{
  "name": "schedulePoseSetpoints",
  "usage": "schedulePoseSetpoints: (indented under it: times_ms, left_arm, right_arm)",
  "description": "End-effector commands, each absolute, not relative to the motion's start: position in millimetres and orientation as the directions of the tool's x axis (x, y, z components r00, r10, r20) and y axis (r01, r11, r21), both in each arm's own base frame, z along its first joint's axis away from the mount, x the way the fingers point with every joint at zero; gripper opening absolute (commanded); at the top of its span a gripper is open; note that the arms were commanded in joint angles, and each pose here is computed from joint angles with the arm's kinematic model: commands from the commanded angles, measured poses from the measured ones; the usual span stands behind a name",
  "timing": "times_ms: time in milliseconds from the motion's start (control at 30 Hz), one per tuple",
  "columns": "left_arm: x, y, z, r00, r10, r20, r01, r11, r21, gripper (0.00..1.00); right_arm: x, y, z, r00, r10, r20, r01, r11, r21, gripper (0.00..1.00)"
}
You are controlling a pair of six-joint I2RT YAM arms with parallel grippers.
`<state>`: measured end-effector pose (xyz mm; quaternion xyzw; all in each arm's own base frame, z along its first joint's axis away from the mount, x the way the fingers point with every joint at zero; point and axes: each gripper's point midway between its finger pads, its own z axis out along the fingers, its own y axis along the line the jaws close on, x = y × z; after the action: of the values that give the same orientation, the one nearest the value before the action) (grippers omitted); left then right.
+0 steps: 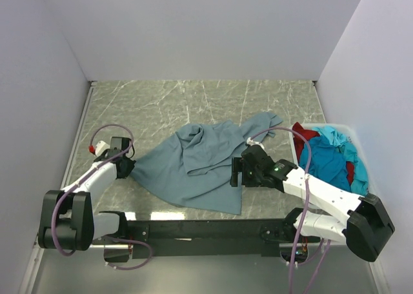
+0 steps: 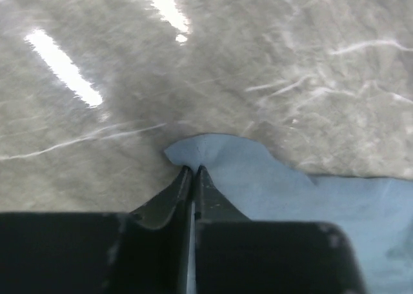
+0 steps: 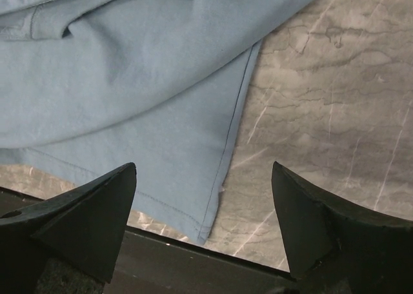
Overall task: Fold and stack the t-shirts
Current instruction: Flatten the tshirt out
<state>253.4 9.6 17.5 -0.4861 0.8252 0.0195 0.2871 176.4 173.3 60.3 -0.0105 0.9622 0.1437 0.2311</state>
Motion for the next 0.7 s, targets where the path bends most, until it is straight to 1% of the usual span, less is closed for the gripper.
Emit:
schedulePoseSetpoints:
  times_ms: [0, 200, 233, 333, 667]
  left_arm:
    - [248.3, -0.9, 3.1, -0.438, -0.779, -0.449, -0.781, 0.577, -0.240, 0.01]
    - [252.5, -0.8, 10.0, -0.428, -0.771, -0.472, -0.761, 0.589, -0.271, 0.00]
    - [253.4, -1.8, 14.4, -0.420, -0.771, -0.479, -0.750, 0.592, -0.295, 0.00]
    - [254.9, -4.0, 24.2, -0.402, -0.772, -0.493, -0.727, 0.596, -0.341, 0.00]
    - [255.6, -10.2, 32.7, -0.392, -0.781, -0.486, -0.700, 0.596, -0.393, 0.01]
  right_arm:
    - [175.1, 178.9, 68.5, -0.883, 0.035, -0.467, -0.122, 0.945, 0.302, 0.91]
    - [154.3, 189.8, 68.9, -0.875, -0.083, -0.478, -0.246, 0.925, 0.289, 0.88]
    - [145.4, 196.1, 69.0, -0.873, -0.115, -0.474, -0.279, 0.915, 0.290, 0.88]
    - [126.6, 203.8, 62.1, -0.882, -0.162, -0.442, -0.304, 0.912, 0.273, 0.87]
    - [98.5, 193.7, 28.5, -0.928, -0.163, -0.334, -0.227, 0.960, 0.163, 0.84]
